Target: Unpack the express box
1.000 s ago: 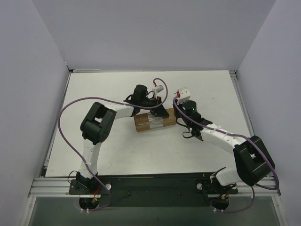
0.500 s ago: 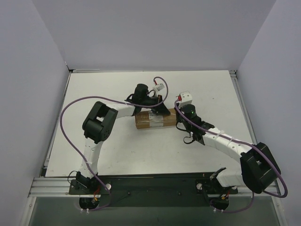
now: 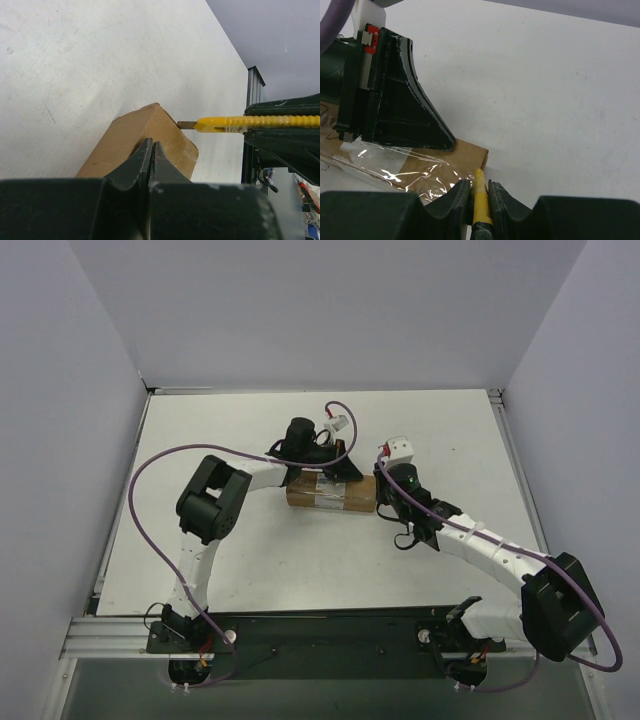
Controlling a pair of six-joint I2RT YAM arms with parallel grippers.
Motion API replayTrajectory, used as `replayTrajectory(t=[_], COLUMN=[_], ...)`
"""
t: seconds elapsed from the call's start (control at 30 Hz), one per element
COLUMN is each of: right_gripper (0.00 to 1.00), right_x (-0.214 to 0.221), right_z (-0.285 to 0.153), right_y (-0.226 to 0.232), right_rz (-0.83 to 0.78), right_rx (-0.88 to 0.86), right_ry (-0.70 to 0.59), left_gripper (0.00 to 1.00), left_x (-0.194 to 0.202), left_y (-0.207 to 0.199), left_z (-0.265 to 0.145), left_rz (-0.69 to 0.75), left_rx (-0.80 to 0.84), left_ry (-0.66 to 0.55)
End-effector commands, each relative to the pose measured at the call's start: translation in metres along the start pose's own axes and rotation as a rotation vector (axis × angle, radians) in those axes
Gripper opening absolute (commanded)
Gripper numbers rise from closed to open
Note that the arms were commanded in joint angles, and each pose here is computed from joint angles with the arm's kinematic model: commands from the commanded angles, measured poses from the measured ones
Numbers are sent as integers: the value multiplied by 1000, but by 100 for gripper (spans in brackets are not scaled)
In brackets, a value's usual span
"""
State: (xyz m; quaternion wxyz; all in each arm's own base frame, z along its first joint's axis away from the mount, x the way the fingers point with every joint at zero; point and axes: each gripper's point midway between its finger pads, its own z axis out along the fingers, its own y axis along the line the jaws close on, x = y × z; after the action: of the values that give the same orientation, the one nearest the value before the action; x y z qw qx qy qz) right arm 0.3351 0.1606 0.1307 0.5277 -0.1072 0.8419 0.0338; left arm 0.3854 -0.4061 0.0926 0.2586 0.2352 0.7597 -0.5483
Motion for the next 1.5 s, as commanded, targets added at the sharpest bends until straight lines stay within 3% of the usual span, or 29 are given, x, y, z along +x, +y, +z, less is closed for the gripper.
replayTrajectory(t=[0.0,0.17,0.3,0.33,0.4,0.43,0.53,0.73,0.83,1.13,1.47], right_gripper=[0,0,0,0,0,0,0,0,0,0,0], right_x=[12,10,5,3,-3,-5,-12,-13,-13,-5,1], right_z=[-13,-10,-5,-4,0,1,7,15,18,22,26], right_y=[0,-3,-7,-7,-4,-3,-1,5,7,12,18], right_rz=[-17,-46,-52,-55,-52,-55,-60,-72,-68,-41,-35], right_rx=[20,36,49,48,40,39,37,19,14,-2,-20], right_ry=[67,59,56,56,50,48,40,58,74,122,173], left_gripper=[0,0,39,43,51,52,59,65,66,66,60], left_x=[6,-37,-49,-26,-20,3,2,-8,-8,-6,-7], left_y=[31,-23,-41,-34,-35,-26,-30,-34,-34,-17,-18], left_z=[4,-9,-41,-49,-65,-71,-77,-58,-48,-19,8], left_rz=[-27,106,349,345,522,532,748,1046,1104,1164,1096], left_rx=[-83,53,33,16,-4,-28,-60,-149,-137,-205,-267], left_ry=[-26,-80,-61,-7,15,57,26,-81,-95,-148,-175])
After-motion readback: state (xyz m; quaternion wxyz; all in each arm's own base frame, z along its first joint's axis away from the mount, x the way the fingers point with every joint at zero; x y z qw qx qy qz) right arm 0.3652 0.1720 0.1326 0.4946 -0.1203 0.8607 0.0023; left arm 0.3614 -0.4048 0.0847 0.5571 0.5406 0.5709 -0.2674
